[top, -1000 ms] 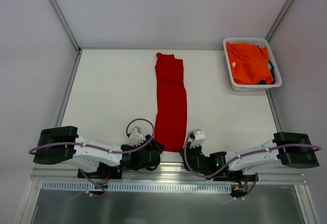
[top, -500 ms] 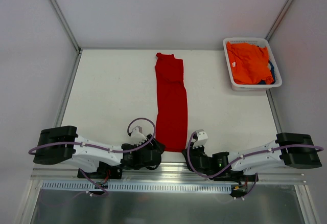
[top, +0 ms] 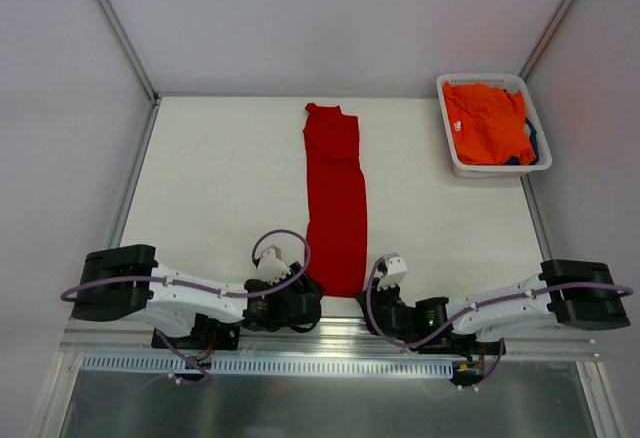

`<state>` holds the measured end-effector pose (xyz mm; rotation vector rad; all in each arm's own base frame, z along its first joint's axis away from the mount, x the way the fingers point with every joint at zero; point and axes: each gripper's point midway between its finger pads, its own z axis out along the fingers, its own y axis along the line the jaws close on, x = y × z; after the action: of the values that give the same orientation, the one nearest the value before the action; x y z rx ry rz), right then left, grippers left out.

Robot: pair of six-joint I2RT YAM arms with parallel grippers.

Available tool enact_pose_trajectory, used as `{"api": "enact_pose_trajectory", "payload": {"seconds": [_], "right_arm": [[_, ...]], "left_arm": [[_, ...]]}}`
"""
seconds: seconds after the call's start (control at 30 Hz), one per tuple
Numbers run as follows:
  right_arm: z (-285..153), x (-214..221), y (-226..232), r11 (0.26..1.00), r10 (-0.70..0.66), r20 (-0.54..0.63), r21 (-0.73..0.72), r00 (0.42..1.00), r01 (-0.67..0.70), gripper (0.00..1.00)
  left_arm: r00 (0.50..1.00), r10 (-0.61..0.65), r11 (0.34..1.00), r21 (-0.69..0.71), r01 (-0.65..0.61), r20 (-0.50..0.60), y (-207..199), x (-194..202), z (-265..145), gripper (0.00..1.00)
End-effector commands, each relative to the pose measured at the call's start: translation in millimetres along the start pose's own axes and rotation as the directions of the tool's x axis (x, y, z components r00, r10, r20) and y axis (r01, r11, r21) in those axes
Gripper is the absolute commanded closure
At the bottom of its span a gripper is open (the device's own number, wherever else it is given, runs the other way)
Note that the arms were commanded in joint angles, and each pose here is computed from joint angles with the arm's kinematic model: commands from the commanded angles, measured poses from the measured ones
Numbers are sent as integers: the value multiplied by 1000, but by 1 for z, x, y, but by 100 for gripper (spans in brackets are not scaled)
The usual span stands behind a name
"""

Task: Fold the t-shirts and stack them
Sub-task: Fold the tshirt

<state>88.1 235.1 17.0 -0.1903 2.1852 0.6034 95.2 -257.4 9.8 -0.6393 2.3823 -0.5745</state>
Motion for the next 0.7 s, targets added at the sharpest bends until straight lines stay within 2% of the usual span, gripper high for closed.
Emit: {"api": "enact_pose_trajectory", "payload": {"seconds": [0.0,0.37,0.5,0.6,0.63,0.67], "right_arm": [[0,-8,2,1000,17,28,1,999,-17,100],[-1,-12,10,1000,10,30,-12,1000,-10,100],[-1,-13,12,1000,3,31,-14,1000,-3,100],[-1,-14,14,1000,4,32,-17,999,-3,100],[-1,-14,14,1000,2,32,-17,999,-2,100],[-1,-14,14,1000,2,32,-17,999,-2,100]], "left_arm": [[946,315,825,-472,-312,-74,154,-28,-7,47],[956,290,822,-503,-266,-31,162,-37,-5,56],[959,282,823,-507,-257,-28,164,-37,-5,71],[958,285,821,-508,-261,-32,163,-36,-5,88],[957,287,820,-509,-263,-33,163,-36,-5,98],[957,288,819,-509,-265,-33,163,-36,-5,100]]}}
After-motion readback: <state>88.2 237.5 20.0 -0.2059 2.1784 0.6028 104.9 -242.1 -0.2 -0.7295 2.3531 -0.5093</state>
